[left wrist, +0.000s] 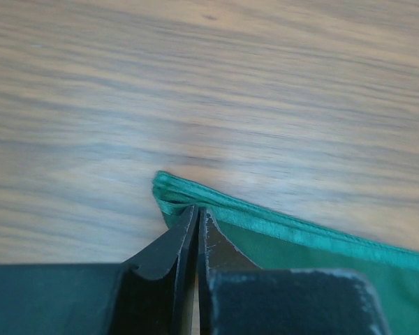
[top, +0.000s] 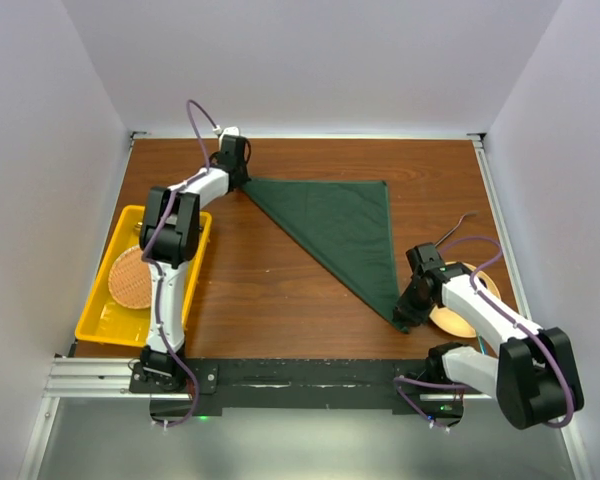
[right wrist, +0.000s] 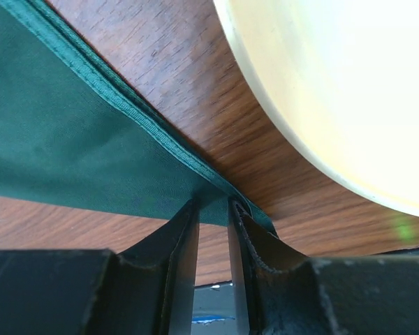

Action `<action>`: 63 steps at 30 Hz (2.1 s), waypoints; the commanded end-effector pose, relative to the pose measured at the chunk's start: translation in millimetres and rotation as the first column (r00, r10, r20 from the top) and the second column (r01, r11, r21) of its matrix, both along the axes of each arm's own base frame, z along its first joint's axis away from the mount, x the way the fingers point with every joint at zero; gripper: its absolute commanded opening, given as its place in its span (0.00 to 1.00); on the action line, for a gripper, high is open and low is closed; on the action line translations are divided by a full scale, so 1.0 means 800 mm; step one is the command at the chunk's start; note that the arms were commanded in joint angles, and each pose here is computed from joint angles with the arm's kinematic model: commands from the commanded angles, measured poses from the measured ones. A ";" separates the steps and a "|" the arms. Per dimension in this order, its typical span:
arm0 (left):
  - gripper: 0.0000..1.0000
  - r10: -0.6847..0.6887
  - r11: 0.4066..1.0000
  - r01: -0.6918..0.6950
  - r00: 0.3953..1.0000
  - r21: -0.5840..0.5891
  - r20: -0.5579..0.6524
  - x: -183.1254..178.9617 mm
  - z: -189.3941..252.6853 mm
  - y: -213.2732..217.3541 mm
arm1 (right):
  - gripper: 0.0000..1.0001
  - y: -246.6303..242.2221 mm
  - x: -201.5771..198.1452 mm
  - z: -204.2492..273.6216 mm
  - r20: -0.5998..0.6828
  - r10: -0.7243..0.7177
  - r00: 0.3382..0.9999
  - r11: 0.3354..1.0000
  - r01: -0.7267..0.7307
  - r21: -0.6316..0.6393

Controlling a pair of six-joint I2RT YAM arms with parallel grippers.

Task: Fold the napkin, place the utensils inside, and roll it up
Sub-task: Fold the napkin, then grab a utensil with the right arm

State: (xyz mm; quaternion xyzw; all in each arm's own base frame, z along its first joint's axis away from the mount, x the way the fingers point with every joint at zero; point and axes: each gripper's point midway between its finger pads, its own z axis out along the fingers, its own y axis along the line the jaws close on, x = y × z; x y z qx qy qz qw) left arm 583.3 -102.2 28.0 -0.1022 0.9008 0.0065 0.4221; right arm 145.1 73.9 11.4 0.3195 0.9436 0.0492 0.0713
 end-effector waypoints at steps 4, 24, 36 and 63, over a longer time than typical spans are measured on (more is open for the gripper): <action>0.15 0.035 0.999 -0.035 0.995 -0.005 0.095 0.001 0.080 0.022 | 0.28 -0.015 0.063 0.044 0.143 0.123 0.982 0.987 -0.105 -0.125; 0.11 -0.368 0.889 0.375 0.927 -0.262 0.077 -0.121 0.053 -0.175 | 0.22 0.246 0.250 0.070 0.464 0.600 0.652 0.739 -0.674 -0.008; 0.23 -0.337 0.927 0.349 0.936 -0.137 0.103 -0.119 0.094 -0.169 | 0.38 0.182 0.221 0.055 0.361 0.614 0.702 0.778 -0.616 -0.125; 0.60 -0.658 0.600 0.748 0.664 -0.286 0.355 -0.421 0.239 -0.308 | 0.59 -0.198 0.319 0.024 0.205 -0.052 0.977 0.969 0.099 -0.228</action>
